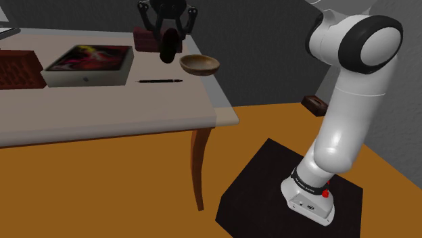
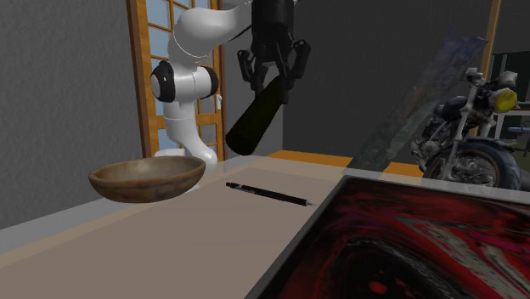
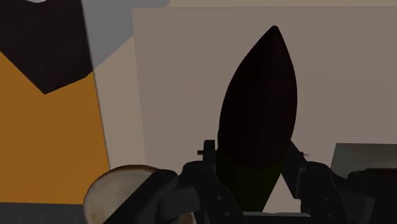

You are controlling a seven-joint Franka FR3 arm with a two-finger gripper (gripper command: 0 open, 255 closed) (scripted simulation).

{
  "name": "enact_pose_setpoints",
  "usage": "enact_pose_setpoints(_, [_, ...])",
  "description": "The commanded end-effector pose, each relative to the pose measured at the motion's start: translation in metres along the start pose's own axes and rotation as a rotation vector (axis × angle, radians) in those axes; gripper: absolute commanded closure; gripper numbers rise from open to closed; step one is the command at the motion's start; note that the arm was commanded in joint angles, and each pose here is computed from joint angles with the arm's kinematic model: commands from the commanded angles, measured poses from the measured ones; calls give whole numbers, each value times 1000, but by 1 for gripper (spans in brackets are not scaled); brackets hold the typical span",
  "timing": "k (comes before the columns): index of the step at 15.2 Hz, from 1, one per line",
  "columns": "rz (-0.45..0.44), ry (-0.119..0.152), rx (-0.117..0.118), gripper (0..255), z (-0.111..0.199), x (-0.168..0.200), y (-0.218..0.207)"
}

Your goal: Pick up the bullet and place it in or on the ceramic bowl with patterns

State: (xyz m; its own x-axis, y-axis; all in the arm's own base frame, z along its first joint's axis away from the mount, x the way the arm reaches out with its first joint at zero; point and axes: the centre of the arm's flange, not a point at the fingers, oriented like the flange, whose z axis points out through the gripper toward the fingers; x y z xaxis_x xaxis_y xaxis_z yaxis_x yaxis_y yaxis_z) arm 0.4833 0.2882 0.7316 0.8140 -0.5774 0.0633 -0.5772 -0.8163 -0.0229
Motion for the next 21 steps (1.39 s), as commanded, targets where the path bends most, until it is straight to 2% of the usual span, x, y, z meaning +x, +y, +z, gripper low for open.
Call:
enact_pose_setpoints(1, [-1,0,1,255,1,19,17])
enact_pose_setpoints(14, [-1,0,1,255,-2,151,128])
enact_pose_setpoints(21, [-1,0,1,255,35,149,129])
